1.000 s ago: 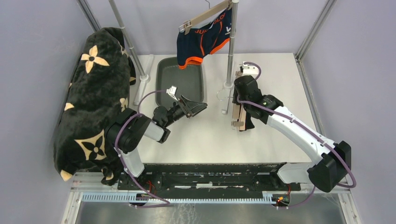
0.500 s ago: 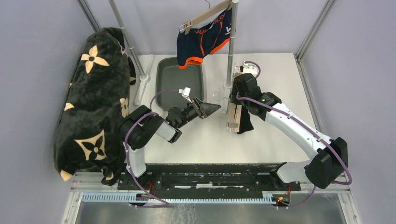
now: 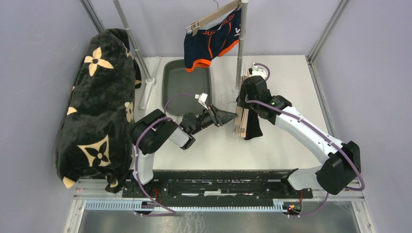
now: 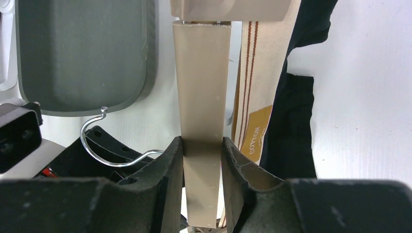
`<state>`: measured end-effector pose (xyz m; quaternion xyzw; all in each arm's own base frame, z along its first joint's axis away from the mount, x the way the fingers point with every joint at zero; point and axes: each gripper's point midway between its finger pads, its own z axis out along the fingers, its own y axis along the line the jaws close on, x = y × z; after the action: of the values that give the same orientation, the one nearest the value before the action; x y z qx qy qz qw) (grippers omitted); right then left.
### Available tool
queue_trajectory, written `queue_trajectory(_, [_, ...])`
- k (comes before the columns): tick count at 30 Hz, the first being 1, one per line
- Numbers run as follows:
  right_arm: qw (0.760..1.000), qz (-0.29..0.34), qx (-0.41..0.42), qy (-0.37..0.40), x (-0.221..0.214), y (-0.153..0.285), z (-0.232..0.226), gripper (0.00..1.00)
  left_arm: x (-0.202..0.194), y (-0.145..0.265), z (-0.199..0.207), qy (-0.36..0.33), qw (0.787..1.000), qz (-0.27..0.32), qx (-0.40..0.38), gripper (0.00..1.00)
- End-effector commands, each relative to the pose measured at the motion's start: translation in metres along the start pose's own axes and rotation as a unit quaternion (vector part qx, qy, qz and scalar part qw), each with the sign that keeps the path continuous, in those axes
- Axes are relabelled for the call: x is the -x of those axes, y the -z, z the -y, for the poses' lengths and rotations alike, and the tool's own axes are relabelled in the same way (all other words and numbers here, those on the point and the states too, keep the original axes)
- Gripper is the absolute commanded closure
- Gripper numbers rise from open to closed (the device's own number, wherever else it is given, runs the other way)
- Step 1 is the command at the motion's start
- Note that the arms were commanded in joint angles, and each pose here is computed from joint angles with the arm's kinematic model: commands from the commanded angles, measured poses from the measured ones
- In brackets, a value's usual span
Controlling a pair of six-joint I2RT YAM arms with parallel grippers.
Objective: Clip the underwear to the hanger
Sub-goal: Place the hanger at the clothesline.
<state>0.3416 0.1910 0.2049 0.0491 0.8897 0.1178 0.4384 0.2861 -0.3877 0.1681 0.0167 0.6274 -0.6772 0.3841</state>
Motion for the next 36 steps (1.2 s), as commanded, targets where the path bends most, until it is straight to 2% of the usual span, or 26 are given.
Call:
queue_trajectory(1, [0.998, 0.041, 0.029, -0.026, 0.030, 0.004, -0.017, 0.85, 0.019, -0.009, 0.042, -0.063, 0.993, 0.049, -0.091, 0.45])
queue_trajectory(14, [0.998, 0.043, 0.035, -0.035, 0.031, 0.003, -0.020, 0.85, 0.006, -0.015, 0.042, -0.062, 0.993, 0.034, -0.098, 0.54])
queue_trajectory(18, [0.998, 0.045, 0.036, -0.039, 0.033, 0.003, -0.020, 0.86, 0.003, -0.015, 0.041, -0.062, 0.993, 0.031, -0.096, 0.63])
queue_trajectory(23, [0.998, 0.044, 0.035, -0.042, 0.033, 0.002, -0.019, 0.86, 0.001, -0.015, 0.040, -0.062, 0.993, 0.031, -0.095, 0.66])
queue_trajectory(24, [0.997, 0.045, 0.035, -0.044, 0.033, 0.002, -0.019, 0.86, 0.002, -0.014, 0.040, -0.063, 0.993, 0.032, -0.094, 0.69])
queue_trajectory(25, [0.997, 0.045, 0.034, -0.044, 0.034, 0.002, -0.018, 0.86, 0.002, -0.014, 0.041, -0.063, 0.993, 0.032, -0.095, 0.76])
queue_trajectory(26, [0.997, 0.045, 0.035, -0.045, 0.034, 0.002, -0.018, 0.86, 0.002, -0.014, 0.041, -0.063, 0.993, 0.033, -0.095, 0.89])
queue_trajectory(27, [0.997, 0.045, 0.035, -0.046, 0.034, 0.002, -0.018, 0.85, 0.003, -0.015, 0.043, -0.062, 0.993, 0.033, -0.097, 0.96])
queue_trajectory(28, [0.997, 0.047, 0.038, -0.045, 0.035, 0.003, -0.019, 0.76, 0.004, -0.015, 0.045, -0.062, 0.993, 0.034, -0.099, 0.97])
queue_trajectory(31, [0.997, 0.058, 0.040, -0.042, 0.042, 0.015, -0.017, 0.06, 0.011, -0.014, 0.050, -0.053, 0.994, 0.040, -0.087, 0.97])
queue_trajectory(32, [0.996, 0.066, 0.040, -0.041, 0.047, 0.022, -0.015, 0.01, 0.014, -0.014, 0.050, -0.051, 0.995, 0.039, -0.071, 0.97])
queue_trajectory(36, [0.993, 0.107, 0.033, -0.041, 0.063, 0.059, 0.002, 0.00, 0.016, -0.011, 0.026, -0.055, 0.997, 0.005, 0.060, 0.97])
